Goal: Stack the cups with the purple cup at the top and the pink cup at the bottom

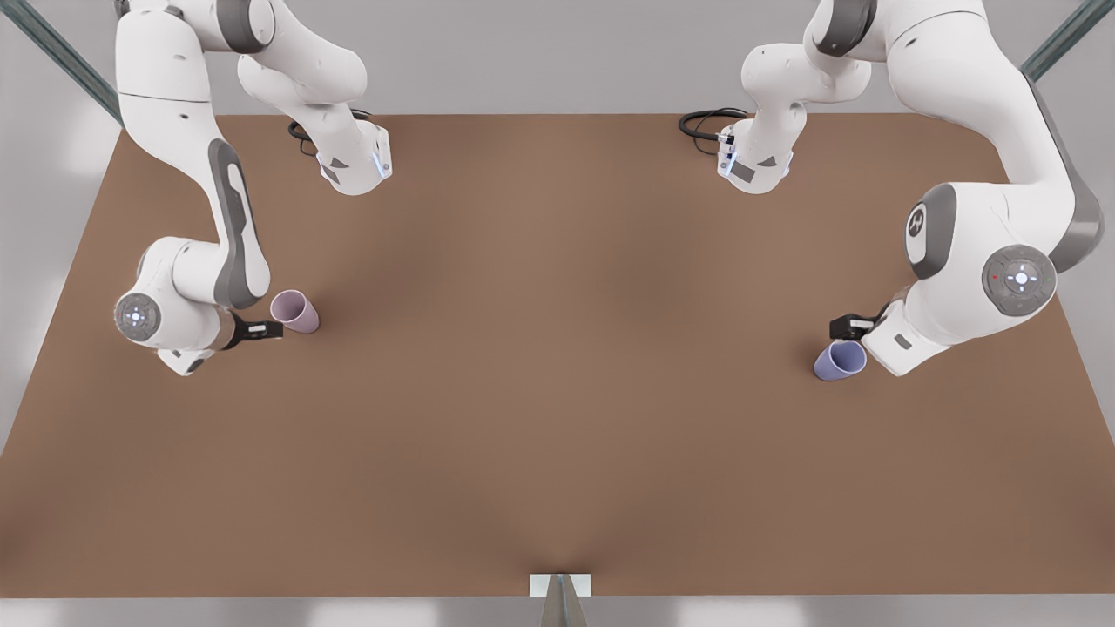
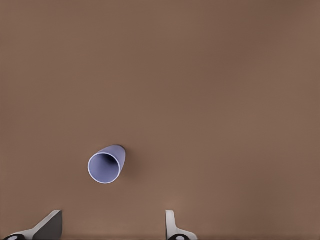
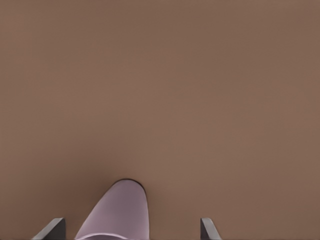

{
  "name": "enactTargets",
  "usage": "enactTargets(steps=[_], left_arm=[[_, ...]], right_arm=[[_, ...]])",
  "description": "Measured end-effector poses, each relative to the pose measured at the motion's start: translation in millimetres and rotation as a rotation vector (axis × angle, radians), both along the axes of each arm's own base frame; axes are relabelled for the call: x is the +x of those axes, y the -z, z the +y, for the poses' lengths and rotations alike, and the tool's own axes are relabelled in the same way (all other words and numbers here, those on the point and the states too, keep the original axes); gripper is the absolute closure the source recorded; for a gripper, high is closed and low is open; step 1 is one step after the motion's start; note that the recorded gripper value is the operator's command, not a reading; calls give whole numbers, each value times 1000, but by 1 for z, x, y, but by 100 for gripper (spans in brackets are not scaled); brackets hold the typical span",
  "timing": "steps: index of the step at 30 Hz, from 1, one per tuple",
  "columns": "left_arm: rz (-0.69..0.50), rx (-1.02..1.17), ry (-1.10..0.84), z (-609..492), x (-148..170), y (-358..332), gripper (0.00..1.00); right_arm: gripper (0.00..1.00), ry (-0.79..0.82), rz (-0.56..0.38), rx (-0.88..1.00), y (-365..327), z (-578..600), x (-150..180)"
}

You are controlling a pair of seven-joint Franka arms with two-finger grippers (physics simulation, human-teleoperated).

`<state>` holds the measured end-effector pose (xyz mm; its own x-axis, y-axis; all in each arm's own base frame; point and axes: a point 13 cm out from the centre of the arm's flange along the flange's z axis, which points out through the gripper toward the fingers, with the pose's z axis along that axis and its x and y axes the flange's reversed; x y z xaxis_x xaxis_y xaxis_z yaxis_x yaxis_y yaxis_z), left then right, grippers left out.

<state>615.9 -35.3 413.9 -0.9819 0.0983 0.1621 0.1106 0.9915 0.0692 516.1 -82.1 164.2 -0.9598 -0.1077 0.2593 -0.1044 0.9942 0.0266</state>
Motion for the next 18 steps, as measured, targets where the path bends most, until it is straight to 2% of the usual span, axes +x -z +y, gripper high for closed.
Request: enactTargets(steps=[3,8,12,18], left_arm=[[9,0,0,0,-2,4,0],[14,1,-3,2,-3,5,0],[15,1,-4,2,-3,5,0],[22,2,-4,3,-4,8,0]], right_arm=[[0,-24,16,11,17,-1,-19],[0,-44,-16,17,13,-15,-23],[0,-68,-2,29,23,-19,-39],[0,-84,37,52,42,-24,-76]])
